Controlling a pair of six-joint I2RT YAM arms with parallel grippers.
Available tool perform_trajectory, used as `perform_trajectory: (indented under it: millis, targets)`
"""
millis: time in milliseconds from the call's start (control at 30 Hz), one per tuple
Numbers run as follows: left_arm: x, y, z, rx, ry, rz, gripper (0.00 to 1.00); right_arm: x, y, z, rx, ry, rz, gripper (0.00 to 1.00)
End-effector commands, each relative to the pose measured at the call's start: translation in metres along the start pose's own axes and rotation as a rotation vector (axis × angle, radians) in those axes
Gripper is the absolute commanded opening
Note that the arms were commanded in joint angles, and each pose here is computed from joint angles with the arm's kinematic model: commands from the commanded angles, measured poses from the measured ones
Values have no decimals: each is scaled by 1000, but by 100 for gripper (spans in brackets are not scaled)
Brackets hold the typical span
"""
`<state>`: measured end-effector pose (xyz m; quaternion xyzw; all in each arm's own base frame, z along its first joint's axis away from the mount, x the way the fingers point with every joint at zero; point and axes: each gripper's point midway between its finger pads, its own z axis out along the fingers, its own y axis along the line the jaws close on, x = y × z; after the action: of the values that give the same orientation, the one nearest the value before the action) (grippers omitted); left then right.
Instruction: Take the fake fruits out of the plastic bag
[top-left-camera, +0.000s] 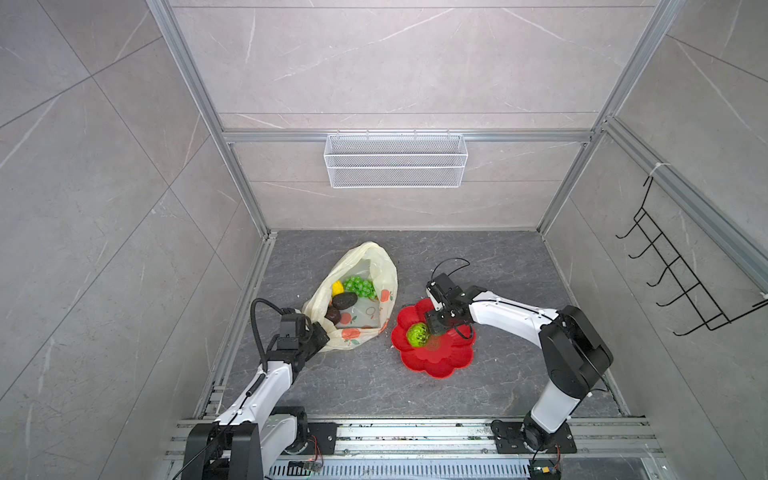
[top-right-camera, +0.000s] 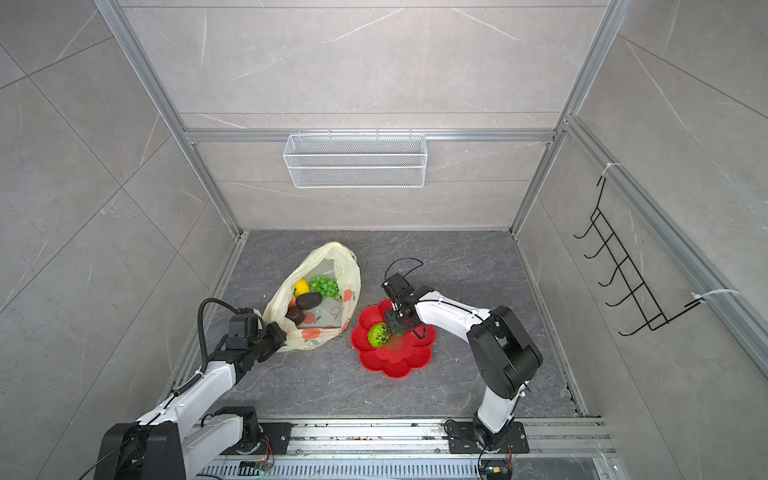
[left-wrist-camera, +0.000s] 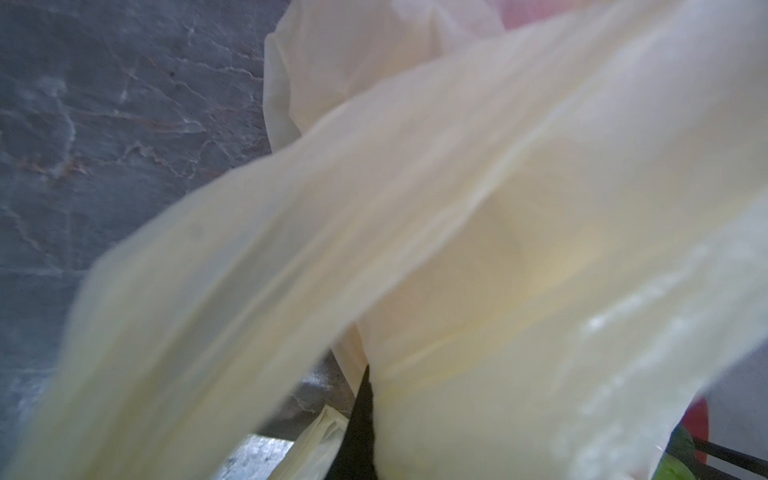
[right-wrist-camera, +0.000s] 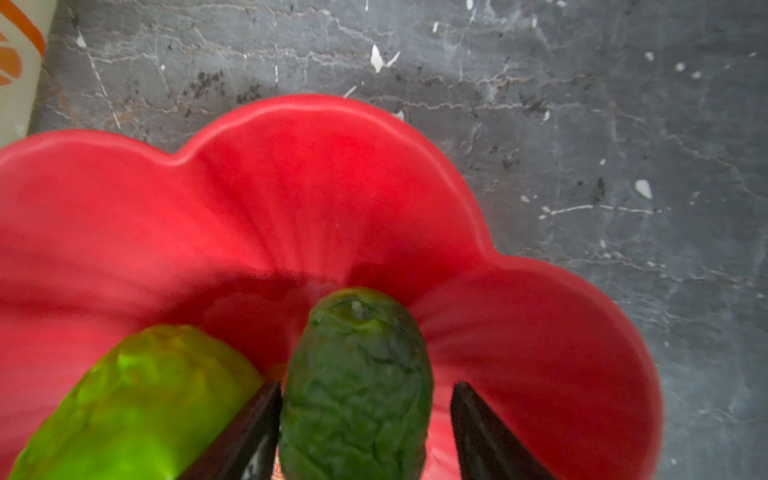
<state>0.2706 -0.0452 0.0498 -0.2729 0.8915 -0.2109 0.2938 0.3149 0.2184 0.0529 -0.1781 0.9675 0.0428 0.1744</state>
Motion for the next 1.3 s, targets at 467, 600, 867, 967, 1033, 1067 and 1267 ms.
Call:
perform_trajectory:
  millis: [467, 600, 867, 967, 1033, 1067, 1267]
  targets:
    - [21, -23, -32, -69, 45, 49, 34, -66, 104, -94, -129, -332, -50, 65]
    - [5, -6, -62, -197, -36, 59, 60, -75, 123, -99, -179, -372, -54, 65]
    - [-39, -37, -106, -196, -160, 117, 75, -77, 133, -100, -219, -386, -42, 65]
    - [-57, -52, -104, -225, -167, 190, 78, -77, 135, -100, -235, -389, -29, 65]
    - [-65, -56, -91, -278, -137, 244, 81, -78, 138, -99, -255, -393, -8, 65]
    - [-67, -59, -81, -298, -103, 261, 81, -78, 139, -97, -262, -395, 7, 65]
    - [-75, -70, -36, -421, -61, 377, 91, -87, 144, -95, -318, -417, 159, 66]
